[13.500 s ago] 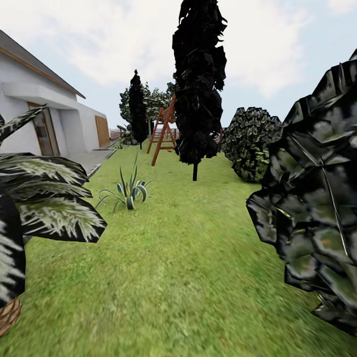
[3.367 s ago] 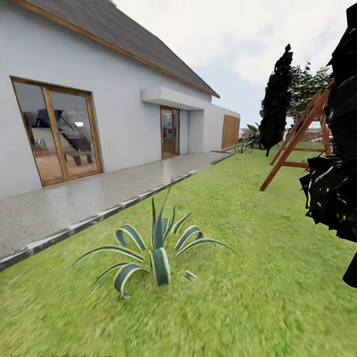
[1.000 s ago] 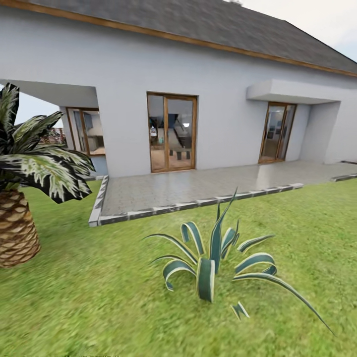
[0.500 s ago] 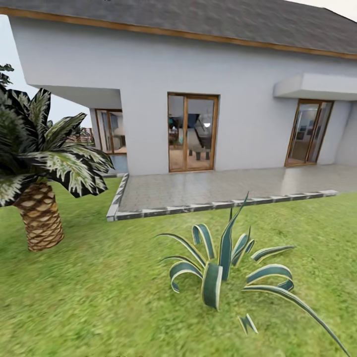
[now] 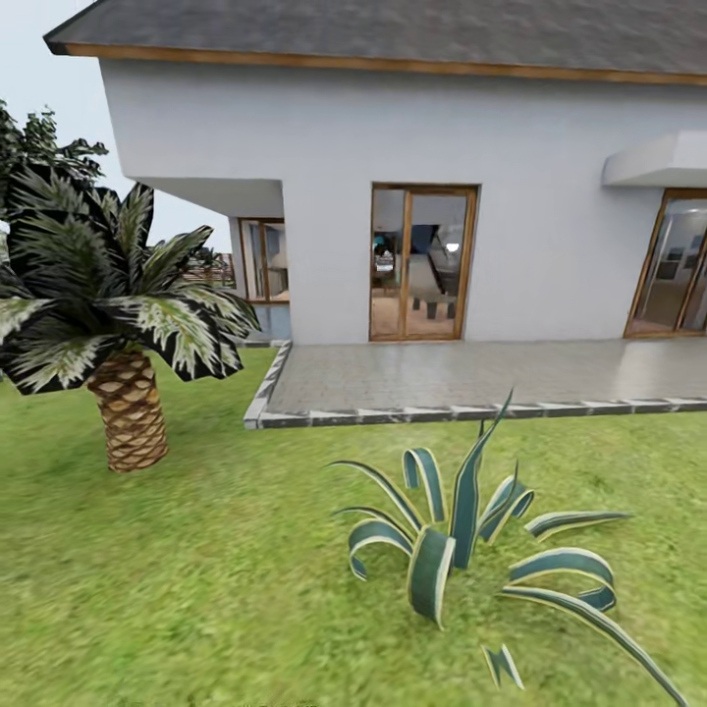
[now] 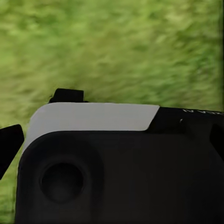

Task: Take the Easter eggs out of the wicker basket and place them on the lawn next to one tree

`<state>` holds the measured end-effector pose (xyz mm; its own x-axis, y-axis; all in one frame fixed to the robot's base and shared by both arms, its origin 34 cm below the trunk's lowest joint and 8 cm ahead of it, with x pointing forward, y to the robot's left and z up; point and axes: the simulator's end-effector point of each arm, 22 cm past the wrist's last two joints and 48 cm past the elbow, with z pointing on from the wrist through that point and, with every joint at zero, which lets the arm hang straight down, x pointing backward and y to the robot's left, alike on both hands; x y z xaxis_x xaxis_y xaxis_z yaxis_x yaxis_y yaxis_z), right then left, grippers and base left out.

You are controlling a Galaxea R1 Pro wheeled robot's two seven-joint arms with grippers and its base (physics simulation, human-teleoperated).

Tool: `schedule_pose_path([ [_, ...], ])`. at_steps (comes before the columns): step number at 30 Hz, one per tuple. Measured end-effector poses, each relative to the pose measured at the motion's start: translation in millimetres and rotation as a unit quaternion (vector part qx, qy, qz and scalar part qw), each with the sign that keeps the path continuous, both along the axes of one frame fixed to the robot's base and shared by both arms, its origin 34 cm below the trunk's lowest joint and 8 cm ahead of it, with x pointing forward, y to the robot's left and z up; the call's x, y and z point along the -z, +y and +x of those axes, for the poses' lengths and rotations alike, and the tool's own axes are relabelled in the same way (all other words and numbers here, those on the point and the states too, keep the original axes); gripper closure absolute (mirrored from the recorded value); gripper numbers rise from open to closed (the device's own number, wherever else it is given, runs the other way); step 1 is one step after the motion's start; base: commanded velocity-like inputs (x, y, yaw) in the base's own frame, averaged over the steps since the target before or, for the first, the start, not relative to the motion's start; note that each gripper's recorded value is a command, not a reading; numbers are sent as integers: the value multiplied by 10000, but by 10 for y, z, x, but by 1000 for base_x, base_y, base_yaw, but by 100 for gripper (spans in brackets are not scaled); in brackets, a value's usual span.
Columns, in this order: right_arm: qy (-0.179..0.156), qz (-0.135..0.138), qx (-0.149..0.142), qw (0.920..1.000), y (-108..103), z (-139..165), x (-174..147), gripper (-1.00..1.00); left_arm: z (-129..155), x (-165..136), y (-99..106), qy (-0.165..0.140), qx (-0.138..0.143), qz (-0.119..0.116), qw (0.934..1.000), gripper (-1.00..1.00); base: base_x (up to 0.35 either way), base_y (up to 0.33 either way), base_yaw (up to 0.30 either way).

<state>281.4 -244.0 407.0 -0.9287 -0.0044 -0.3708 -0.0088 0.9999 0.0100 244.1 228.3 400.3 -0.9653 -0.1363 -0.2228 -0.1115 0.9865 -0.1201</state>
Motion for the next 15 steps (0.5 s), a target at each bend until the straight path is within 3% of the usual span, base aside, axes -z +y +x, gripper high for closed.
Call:
schedule_pose_path([
  [15,-2,2,2,10000,0,1,0,-100,1,0,3,-2,0,2,10000,-100,0,-295,267],
])
